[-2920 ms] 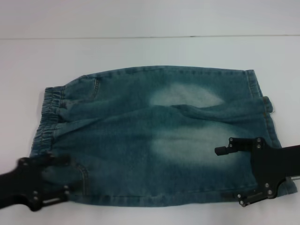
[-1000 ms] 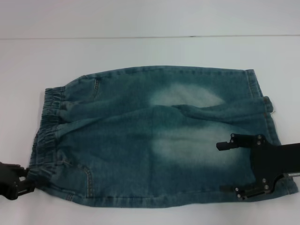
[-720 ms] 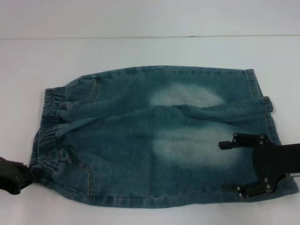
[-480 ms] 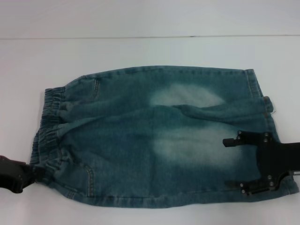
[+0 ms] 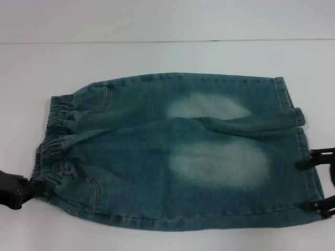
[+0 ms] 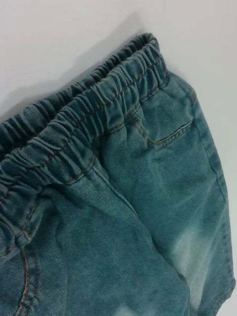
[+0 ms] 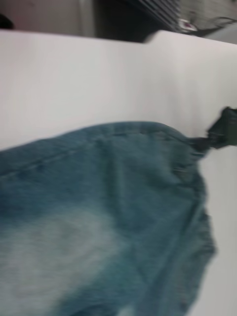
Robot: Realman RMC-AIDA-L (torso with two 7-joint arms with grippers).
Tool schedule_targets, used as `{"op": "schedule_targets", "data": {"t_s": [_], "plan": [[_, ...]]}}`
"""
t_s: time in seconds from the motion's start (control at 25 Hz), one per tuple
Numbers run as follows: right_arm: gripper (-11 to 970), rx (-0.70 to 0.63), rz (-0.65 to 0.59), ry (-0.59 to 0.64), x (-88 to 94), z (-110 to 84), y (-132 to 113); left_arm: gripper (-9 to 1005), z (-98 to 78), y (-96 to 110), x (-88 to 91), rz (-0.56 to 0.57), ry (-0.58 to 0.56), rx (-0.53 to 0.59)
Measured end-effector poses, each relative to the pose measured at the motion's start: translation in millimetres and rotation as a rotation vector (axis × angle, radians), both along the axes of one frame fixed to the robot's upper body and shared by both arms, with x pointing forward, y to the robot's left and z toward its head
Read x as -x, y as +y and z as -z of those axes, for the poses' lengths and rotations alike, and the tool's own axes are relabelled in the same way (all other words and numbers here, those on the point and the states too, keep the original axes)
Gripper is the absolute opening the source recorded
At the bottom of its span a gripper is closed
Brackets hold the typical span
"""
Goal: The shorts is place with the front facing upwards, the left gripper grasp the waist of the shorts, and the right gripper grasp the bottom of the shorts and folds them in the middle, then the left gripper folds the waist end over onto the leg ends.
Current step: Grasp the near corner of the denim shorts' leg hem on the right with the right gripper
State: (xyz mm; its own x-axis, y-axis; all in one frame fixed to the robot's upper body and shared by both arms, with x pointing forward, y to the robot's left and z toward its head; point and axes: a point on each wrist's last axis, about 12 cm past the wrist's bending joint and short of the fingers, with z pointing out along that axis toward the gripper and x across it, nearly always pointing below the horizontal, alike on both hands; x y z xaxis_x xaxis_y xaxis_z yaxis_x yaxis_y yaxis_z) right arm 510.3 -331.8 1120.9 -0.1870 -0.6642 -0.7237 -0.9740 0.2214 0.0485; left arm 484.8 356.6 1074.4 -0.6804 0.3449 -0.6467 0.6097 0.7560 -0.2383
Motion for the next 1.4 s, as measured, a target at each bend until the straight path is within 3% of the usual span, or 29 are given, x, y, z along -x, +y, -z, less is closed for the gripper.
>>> {"op": "schedule_targets", "data": {"t_s": [0.28,0.36,0.56,0.8,1.4], "plan": [[930,0.208,0.036,0.131,-8.5,-22.0,0.3,59,0.7,-1.5,0.6,0.013,0.005,0.0],[930,0.255,0.041,0.172,-11.5,-22.6,3.6,59,0.7,-1.1,1.2,0.011,0.006,0.003],[816,0.362,0.068,0.263,-14.8,-22.2,9.0,60,0.8,-0.9,1.0,0.009,0.005,0.001],[807,0.465,0.09,0.34,-13.9,-21.7,11.7,59,0.8,-0.8,0.5,0.006,0.002,0.001],[810,0.482,0.049,0.37,-11.8,-5.8,27.3,59,5.0,-0.3,-1.5,-0.013,0.001,-0.003]]}}
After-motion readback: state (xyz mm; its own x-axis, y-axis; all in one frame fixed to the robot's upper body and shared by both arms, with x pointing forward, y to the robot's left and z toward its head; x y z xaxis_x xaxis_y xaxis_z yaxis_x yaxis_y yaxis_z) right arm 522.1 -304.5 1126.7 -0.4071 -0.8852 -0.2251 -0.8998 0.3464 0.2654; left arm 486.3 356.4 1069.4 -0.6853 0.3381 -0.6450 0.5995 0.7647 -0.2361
